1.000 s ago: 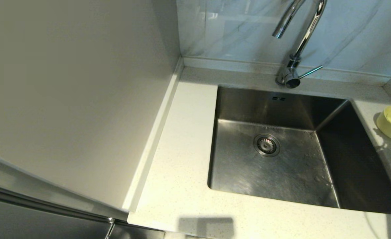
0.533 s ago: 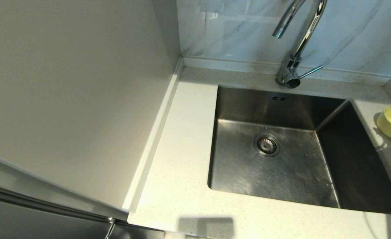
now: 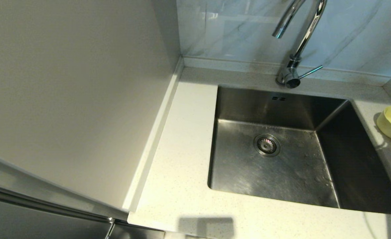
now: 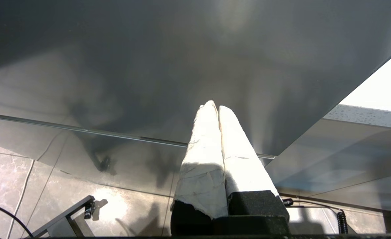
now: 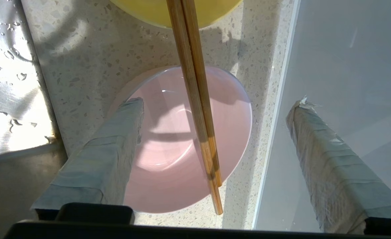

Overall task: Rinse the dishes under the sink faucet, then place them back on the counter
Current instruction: Put the chopsticks back to the table from the sink

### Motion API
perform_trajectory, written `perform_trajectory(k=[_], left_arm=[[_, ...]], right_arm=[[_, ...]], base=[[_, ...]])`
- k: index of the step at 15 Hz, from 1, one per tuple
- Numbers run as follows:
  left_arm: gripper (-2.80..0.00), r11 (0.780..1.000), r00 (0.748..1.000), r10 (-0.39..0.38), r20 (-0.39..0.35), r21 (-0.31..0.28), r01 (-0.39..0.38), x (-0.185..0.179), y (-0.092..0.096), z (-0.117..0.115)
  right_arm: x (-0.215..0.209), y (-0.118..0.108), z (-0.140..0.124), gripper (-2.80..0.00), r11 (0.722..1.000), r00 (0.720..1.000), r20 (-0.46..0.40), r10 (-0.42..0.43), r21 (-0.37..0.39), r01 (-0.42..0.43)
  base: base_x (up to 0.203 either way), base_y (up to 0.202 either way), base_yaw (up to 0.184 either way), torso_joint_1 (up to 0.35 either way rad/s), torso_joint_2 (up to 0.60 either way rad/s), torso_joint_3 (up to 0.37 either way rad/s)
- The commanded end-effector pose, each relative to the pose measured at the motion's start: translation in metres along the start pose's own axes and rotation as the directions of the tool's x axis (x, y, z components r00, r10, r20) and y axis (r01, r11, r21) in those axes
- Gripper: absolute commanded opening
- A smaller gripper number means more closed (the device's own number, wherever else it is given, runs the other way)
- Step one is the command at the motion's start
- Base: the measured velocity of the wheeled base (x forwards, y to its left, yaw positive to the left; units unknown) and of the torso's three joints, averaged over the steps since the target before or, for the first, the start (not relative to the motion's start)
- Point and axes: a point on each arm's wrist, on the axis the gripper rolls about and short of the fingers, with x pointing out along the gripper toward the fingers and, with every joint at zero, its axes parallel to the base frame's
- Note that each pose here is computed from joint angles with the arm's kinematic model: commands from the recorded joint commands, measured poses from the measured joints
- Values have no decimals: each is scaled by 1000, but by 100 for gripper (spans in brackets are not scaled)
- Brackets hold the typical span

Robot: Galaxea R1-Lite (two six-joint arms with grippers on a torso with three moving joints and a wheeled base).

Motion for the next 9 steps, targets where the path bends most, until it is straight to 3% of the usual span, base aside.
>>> perform_trajectory(k=[1,9], left_arm=[[-280,1000,1000,1,4,0,-1,0,0,0],[-280,1000,1000,1,4,0,-1,0,0,0]], right_arm=[[0,-1,0,0,1000,1000,-2,-4,-1,4],[-5,-8,8,0,999,997,64,-37,21,36]], base=[[0,0,0,0,0,0],[0,0,0,0,0,0]])
